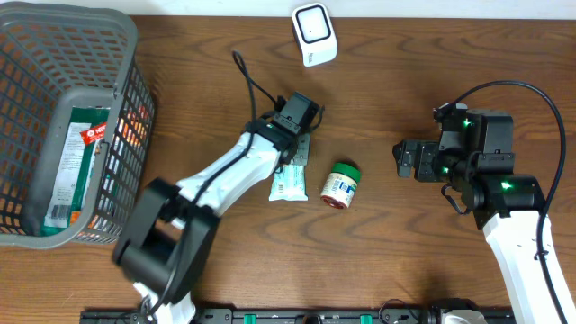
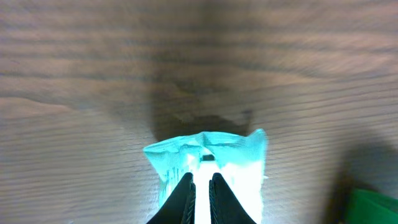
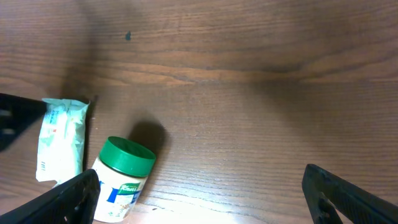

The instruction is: Scan the item barcode

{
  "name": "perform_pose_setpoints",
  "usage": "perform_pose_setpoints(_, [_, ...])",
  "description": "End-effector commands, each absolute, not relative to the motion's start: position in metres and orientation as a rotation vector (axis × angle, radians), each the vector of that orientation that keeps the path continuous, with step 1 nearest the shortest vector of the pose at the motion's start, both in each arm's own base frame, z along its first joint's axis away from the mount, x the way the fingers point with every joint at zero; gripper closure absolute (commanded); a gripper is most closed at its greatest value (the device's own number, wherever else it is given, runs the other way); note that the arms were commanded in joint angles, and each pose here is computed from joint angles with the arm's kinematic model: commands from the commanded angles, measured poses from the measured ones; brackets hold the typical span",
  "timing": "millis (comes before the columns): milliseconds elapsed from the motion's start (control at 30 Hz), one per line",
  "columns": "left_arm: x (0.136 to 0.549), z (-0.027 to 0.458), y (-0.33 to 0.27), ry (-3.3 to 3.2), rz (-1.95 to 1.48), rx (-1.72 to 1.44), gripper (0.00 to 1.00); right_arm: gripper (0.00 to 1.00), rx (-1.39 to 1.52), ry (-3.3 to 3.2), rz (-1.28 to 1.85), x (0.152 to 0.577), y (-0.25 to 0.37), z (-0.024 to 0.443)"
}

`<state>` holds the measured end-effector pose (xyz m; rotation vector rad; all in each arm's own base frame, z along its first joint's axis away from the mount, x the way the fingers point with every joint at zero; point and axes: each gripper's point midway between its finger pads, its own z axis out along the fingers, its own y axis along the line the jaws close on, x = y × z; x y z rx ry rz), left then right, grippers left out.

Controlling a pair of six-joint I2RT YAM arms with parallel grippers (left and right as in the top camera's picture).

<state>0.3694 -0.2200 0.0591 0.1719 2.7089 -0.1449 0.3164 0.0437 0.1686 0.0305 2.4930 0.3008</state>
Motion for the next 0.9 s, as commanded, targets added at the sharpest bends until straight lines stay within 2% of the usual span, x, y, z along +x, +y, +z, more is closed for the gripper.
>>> perform_pose_setpoints(0, [0.376,0.083,-0.211,2.661,-0.094,0.155,0.88,0.01,0.016,2.479,0.306,0.319,0.045,0.175])
perform_pose_setpoints(267, [0.346,0.039,-0.185,2.799,0.060,0.178,0.89,0.01,0.015,2.479,0.305,0.319,0.045,0.175])
perform_pose_setpoints(433, [0.337,0.019,-0.164,2.829,0.200,0.079,0.89,0.01,0.015,2.479,0.305,0.319,0.045,0.175])
perform_pose_setpoints(867, [0.317,-0.020,-0.183,2.984,0.070,0.111,0.89,0.01,0.016,2.479,0.306,0.319,0.045,0.175])
